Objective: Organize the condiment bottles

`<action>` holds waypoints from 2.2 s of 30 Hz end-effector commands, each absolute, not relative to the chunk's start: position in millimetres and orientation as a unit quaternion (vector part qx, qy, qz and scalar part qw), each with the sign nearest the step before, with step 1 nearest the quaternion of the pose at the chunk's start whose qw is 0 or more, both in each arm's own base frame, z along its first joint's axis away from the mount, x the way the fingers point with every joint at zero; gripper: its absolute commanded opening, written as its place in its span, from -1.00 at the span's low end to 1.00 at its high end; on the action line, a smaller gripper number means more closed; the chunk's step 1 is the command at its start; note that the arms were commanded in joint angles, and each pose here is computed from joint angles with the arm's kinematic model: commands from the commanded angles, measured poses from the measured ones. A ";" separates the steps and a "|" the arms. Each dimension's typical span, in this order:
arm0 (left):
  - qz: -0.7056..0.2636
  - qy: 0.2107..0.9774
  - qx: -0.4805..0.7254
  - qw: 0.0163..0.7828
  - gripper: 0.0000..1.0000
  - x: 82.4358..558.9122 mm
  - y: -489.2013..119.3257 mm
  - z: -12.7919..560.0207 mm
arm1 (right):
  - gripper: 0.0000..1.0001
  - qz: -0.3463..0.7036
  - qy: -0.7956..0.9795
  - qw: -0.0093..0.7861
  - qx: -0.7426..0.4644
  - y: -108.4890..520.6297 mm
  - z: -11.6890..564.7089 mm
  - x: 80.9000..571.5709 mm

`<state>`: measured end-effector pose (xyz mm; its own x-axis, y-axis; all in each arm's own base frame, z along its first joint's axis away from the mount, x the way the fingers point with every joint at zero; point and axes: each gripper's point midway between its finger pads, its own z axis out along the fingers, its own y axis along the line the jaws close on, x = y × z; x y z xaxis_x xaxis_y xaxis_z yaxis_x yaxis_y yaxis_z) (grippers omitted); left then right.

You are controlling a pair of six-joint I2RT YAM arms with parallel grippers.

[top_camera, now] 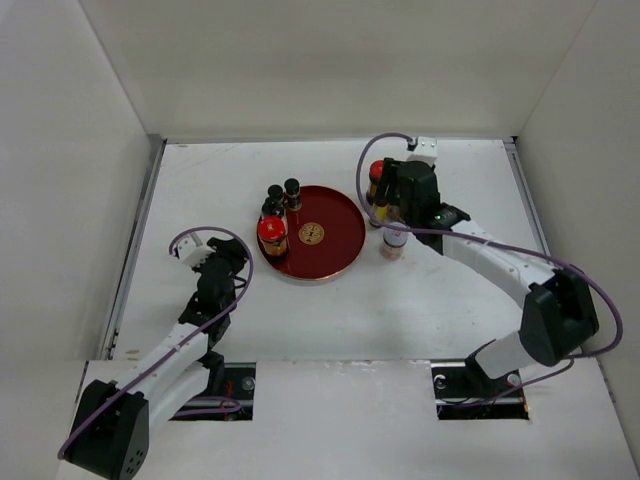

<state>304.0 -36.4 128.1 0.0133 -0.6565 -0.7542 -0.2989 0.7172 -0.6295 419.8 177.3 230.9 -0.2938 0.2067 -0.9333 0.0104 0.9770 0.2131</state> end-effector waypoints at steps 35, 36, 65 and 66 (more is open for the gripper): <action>-0.189 0.666 -0.348 0.632 -0.16 316.2 -43.1 141.9 | -0.40 0.065 0.755 0.652 0.020 194.4 266.9 451.7; -0.190 0.664 -0.351 0.632 -0.15 315.4 -42.1 141.2 | -0.40 0.072 0.751 0.656 0.015 200.5 275.2 449.7; -0.199 0.667 -0.353 0.625 -0.14 317.6 -43.9 134.3 | -0.37 0.143 0.765 0.627 -0.050 379.7 222.1 519.5; -0.198 0.666 -0.355 0.626 -0.14 317.7 -43.2 134.4 | -0.35 0.142 0.767 0.623 -0.051 380.5 218.1 518.7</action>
